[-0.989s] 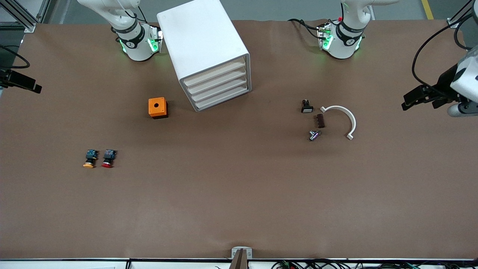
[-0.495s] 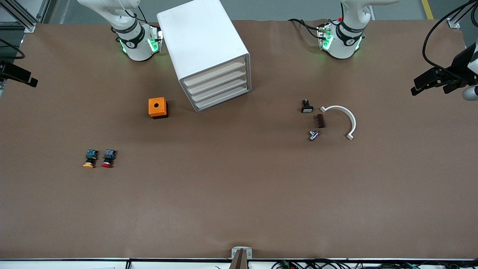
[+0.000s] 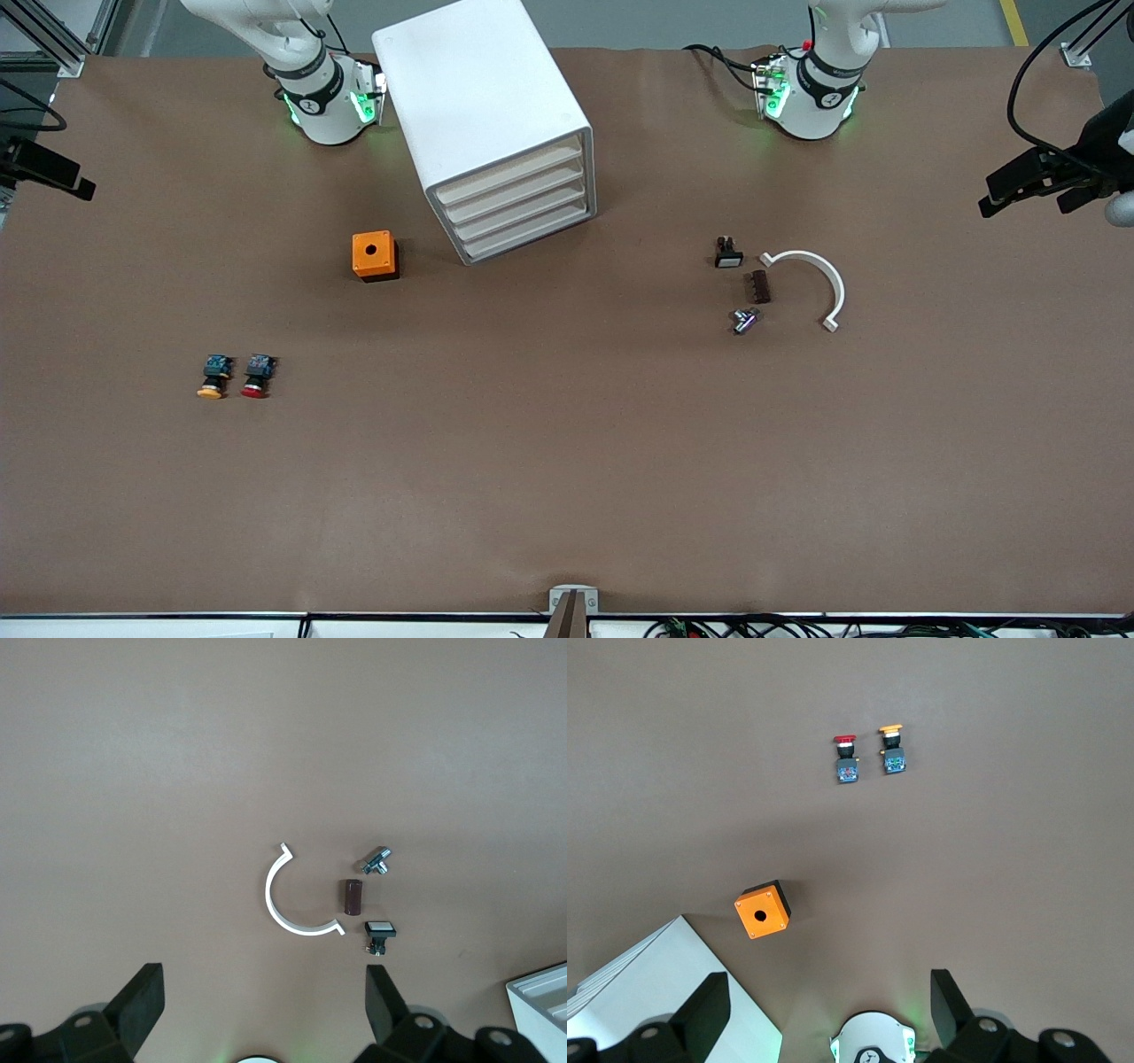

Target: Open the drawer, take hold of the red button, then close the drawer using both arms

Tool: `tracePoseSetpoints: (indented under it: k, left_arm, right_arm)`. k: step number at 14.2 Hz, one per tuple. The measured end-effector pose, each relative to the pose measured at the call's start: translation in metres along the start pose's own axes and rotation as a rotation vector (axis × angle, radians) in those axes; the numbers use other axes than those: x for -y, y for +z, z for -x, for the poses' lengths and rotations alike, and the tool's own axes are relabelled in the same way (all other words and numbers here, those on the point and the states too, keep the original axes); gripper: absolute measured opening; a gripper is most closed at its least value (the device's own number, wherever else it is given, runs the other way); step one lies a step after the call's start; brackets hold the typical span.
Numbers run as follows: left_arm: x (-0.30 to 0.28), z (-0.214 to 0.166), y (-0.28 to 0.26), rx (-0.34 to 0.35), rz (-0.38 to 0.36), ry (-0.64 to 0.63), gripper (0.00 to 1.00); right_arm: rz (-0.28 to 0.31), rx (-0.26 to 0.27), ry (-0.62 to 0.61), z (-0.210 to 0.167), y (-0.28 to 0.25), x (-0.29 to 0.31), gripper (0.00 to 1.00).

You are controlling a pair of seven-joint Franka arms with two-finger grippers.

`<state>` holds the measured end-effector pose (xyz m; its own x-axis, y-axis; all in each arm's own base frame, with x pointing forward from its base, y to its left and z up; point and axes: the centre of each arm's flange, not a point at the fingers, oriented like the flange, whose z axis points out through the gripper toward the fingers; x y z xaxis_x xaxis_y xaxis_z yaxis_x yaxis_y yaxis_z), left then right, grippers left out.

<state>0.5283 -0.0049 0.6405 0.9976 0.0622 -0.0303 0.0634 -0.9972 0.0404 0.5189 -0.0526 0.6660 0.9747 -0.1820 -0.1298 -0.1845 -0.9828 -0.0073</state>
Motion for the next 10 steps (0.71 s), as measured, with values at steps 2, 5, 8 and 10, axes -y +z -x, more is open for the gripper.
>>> tracePoseSetpoints:
  k: [2, 5, 8, 10]
  left_arm:
    - [-0.001, -0.001, 0.001, 0.003, 0.0, 0.002, 1.0]
    - [-0.001, -0.001, 0.003, 0.006, 0.0, 0.002, 1.0]
    - [-0.001, -0.002, 0.003, 0.006, 0.0, 0.002, 1.0]
    - [-0.001, -0.002, 0.003, 0.007, -0.001, 0.002, 1.0]
  right_arm:
    - [-0.005, -0.015, -0.001, 0.008, 0.001, -0.002, 1.0]
    - [-0.008, -0.024, -0.005, 0.016, 0.002, -0.001, 1.0]
    - [-0.005, -0.037, -0.03, 0.018, 0.001, 0.012, 1.0]
    - [-0.004, -0.042, -0.038, 0.018, 0.0, 0.016, 1.0]
